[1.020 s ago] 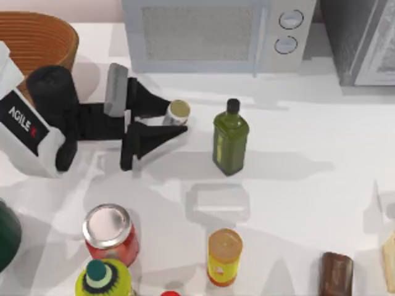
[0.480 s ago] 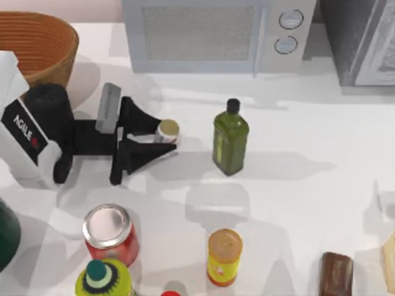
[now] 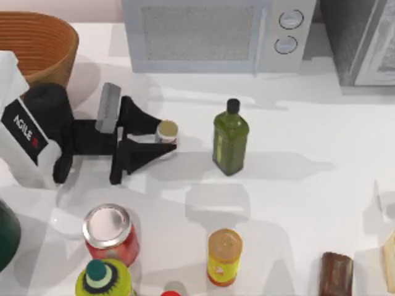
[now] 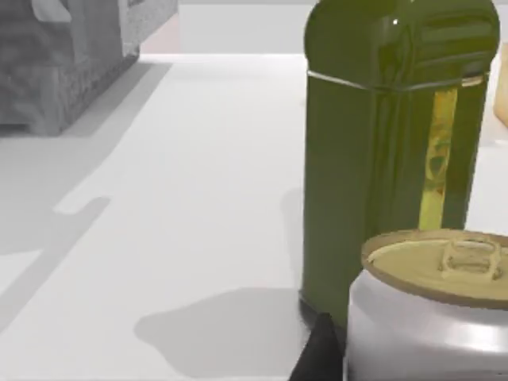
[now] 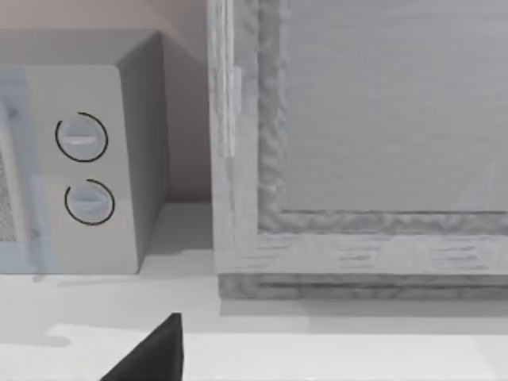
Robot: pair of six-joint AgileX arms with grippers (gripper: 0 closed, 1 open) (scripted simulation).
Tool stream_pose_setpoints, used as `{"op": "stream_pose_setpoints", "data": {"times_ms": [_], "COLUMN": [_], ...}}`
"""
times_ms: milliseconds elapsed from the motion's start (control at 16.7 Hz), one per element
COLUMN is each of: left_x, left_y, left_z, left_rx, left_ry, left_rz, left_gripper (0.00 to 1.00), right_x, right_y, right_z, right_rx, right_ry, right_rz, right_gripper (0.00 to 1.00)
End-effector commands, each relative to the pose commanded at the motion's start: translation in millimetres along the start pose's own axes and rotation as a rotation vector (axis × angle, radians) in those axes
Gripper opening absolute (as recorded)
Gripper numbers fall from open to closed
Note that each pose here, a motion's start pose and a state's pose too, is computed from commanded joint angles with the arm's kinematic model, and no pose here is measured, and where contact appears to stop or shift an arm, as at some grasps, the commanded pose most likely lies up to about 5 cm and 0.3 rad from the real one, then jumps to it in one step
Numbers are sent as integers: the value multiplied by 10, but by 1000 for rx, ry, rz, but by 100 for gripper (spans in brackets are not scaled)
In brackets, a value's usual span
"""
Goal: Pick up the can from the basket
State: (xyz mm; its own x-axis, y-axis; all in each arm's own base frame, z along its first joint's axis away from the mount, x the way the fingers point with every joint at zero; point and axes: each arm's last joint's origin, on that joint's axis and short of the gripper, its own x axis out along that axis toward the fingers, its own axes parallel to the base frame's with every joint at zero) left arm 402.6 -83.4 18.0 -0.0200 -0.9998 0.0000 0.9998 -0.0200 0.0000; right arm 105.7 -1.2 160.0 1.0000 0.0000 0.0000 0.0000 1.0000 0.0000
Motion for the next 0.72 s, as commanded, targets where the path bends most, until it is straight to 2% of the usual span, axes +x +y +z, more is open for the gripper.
{"op": "stream_pose_setpoints", "data": {"times_ms": [360,720], "left_x": [0,0], "left_y": [0,0], "left_z": [0,0], "left_rx": [0,0], "left_ry": [0,0], "left_rz": [0,0], "left_gripper": [98,100], "right_x": [0,0], "right_y": [0,0], "right_z": [0,0], "right_rx": [0,0], "right_ry": [0,0], "right_rz": [0,0], "right_gripper": [100,100]}}
